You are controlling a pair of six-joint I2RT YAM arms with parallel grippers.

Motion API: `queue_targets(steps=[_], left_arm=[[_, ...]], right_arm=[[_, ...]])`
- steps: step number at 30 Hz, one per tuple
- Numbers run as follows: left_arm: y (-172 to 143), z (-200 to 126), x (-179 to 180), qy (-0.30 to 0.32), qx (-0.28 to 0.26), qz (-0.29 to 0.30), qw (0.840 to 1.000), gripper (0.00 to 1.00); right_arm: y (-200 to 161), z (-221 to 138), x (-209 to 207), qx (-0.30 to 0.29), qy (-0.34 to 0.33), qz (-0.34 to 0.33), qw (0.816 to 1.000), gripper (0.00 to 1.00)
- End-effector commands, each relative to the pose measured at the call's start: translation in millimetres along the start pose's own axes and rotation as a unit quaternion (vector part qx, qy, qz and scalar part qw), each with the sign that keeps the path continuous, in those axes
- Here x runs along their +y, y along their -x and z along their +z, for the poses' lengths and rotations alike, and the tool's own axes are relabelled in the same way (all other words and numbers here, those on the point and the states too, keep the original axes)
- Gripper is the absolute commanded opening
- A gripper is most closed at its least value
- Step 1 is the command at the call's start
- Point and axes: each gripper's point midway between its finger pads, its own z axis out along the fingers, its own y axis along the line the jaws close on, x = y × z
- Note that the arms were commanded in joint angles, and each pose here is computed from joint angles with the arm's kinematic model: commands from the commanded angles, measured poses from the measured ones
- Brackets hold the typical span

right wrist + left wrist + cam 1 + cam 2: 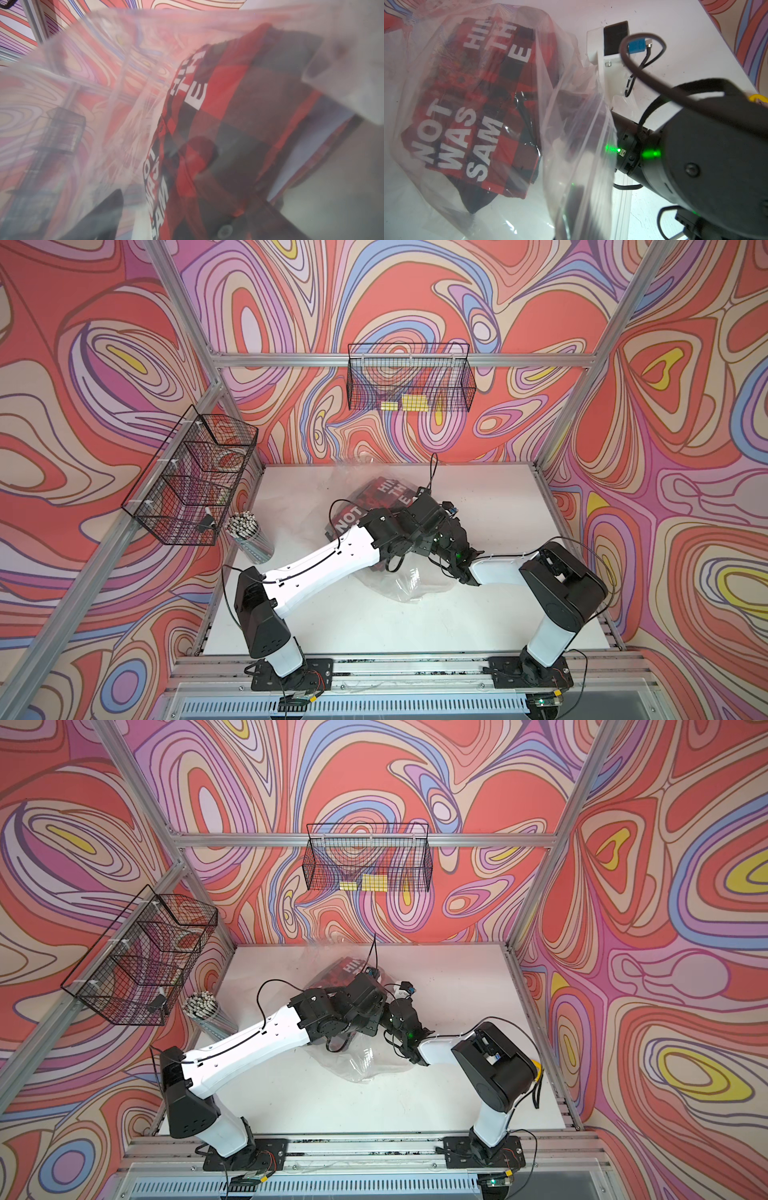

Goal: Take the shirt out of the vacuum bag
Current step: Take out the shirt from the vacuum bag.

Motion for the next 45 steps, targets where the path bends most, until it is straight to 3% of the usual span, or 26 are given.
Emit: queue_targets(steps=[1,7,11,13,19,31,37,41,45], left_arm=[[1.3,-16.9,-5.4,-0.027,-0.010,-0.011,1.000,0.00],[0.8,-18.8,-5.3,-0.029,-0.009,-0.011,0.999,0.00],[2.6,-22.2,-2.6,-0.025,-0.014,-0.009,1.000,0.00],[2.3,-22.5,-2.3,-0.024,-0.014,-0.008,1.000,0.00],[2.7,-18.8,-6.9,-0.031,-0.010,-0.010,0.999,0.00],[0.0,-18.8,-3.9,-0.024,-0.007,-0.007,1.000,0.00],[0.5,-18.8,-4.2,-0.025,-0.008,-0.008,1.000,0.00],[-3.4,-15.9,-3.4,-0.023,-0.004,-0.008,1.000,0.00],[-3.9,-15.9,-3.2,-0.023,-0.004,-0.009,1.000,0.00]], right_arm=[[5.4,6.7,15.0,-0.007,0.016,0.005,1.000,0.93],[-12.7,19.0,-0.1,0.022,-0.010,0.002,1.000,0.91],[-17.6,-0.8,-18.9,0.007,-0.029,0.013,0.999,0.91],[-11.9,-6.6,-7.0,0.006,-0.024,0.003,1.000,0.92],[-14.5,6.8,6.0,0.015,-0.015,-0.012,1.000,0.91],[-39.5,38.6,-23.5,0.046,-0.038,0.022,0.998,0.88],[-34.9,44.6,-11.4,0.046,-0.025,0.014,0.999,0.61],[-35.1,51.2,1.8,0.060,-0.012,-0.003,0.998,0.35],[-36.3,49.3,6.5,0.067,-0.004,-0.007,0.998,0.30]])
